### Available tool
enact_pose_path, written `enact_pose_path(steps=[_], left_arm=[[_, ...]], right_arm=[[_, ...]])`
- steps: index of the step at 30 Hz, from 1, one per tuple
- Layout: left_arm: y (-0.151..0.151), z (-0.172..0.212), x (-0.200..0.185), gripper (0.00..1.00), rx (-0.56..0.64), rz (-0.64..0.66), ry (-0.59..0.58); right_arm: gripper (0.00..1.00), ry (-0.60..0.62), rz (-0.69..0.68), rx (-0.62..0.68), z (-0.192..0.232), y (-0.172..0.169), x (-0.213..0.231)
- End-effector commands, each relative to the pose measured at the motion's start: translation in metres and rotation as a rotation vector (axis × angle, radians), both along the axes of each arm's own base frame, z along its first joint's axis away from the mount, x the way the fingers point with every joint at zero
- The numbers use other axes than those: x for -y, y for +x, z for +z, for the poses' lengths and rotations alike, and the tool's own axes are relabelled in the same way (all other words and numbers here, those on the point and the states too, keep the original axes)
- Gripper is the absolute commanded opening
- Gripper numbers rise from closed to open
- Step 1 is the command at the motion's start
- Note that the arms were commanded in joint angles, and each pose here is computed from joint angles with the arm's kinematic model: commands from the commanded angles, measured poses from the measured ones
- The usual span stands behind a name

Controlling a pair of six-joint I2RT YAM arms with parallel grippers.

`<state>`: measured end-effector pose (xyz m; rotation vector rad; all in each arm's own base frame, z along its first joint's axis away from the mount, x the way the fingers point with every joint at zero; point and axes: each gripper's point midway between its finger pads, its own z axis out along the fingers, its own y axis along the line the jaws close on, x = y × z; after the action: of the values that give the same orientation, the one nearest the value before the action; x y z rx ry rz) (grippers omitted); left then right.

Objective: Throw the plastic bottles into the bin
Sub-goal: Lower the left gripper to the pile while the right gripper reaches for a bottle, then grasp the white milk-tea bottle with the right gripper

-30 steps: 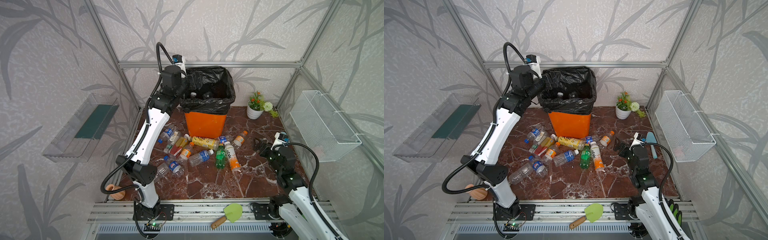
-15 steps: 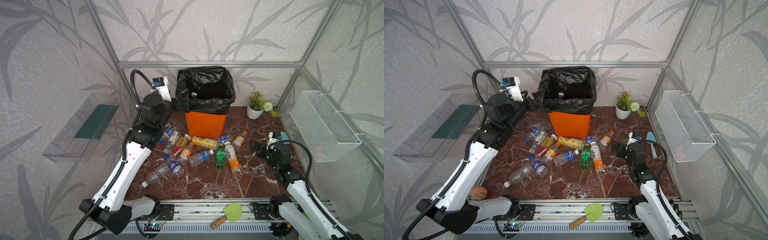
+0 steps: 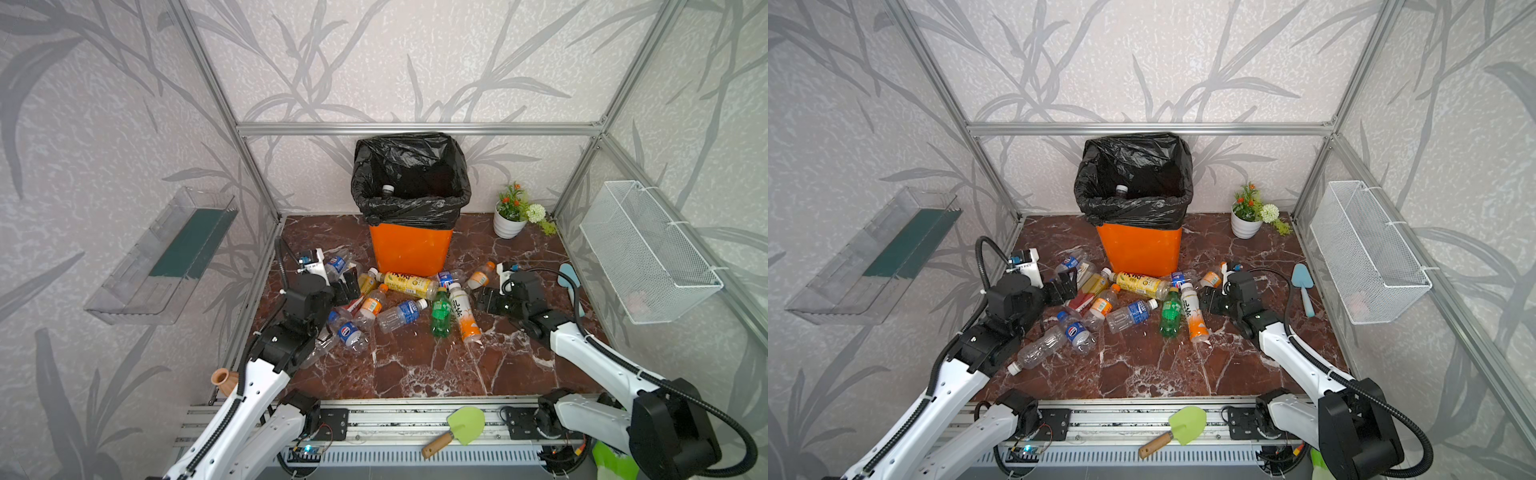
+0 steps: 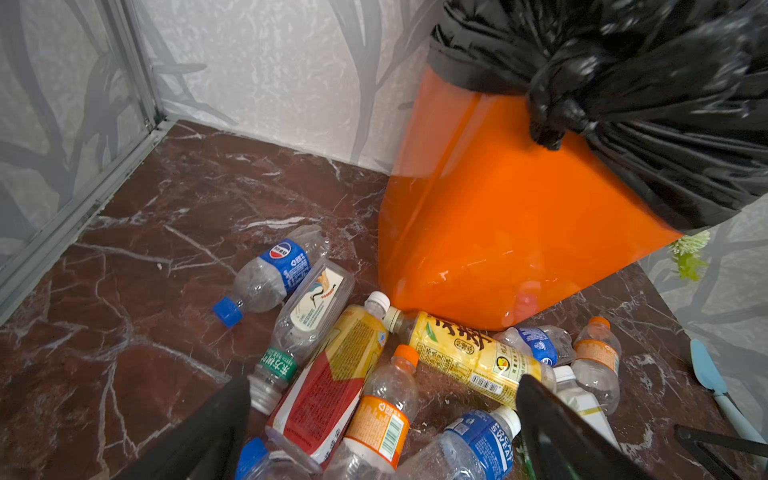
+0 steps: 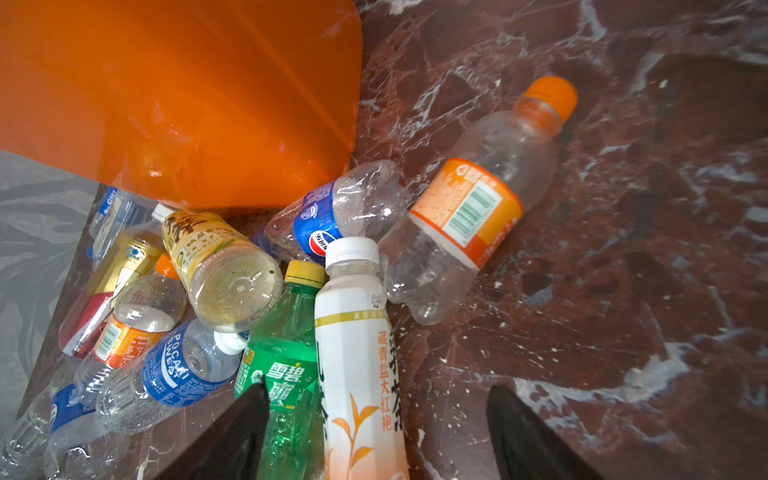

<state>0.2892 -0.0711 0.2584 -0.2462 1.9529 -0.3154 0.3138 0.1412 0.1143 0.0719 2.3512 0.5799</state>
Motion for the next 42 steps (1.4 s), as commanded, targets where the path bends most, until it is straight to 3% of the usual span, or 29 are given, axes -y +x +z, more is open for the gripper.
enact_pose_path(steps=[1,12,27,35,42], left_arm=[[-0.001,-0.011,-0.005,0.99,-0.026,0.05,-0.037],[0.013,-0.017,0.004,0.99,-0.066,0.034,-0.024],[0.012,-0.017,0.0,0.99,-0.062,0.054,-0.023],[0.012,-0.019,-0.002,0.99,-0.068,0.068,-0.026],[0.012,-0.019,-0.003,0.99,-0.067,0.078,-0.031]], right_arm=[[0.81,-0.08,0.09,-0.054,-0.012,-0.004,-0.016],[0.77,-0.274,0.244,-0.258,-0.058,-0.024,-0.036],[0.63,-0.307,0.284,-0.321,-0.08,-0.027,-0.041],[0.51,-0.273,0.292,-0.237,-0.058,-0.023,-0.045],[0.46,-0.207,0.293,-0.022,0.0,-0.02,-0.046]])
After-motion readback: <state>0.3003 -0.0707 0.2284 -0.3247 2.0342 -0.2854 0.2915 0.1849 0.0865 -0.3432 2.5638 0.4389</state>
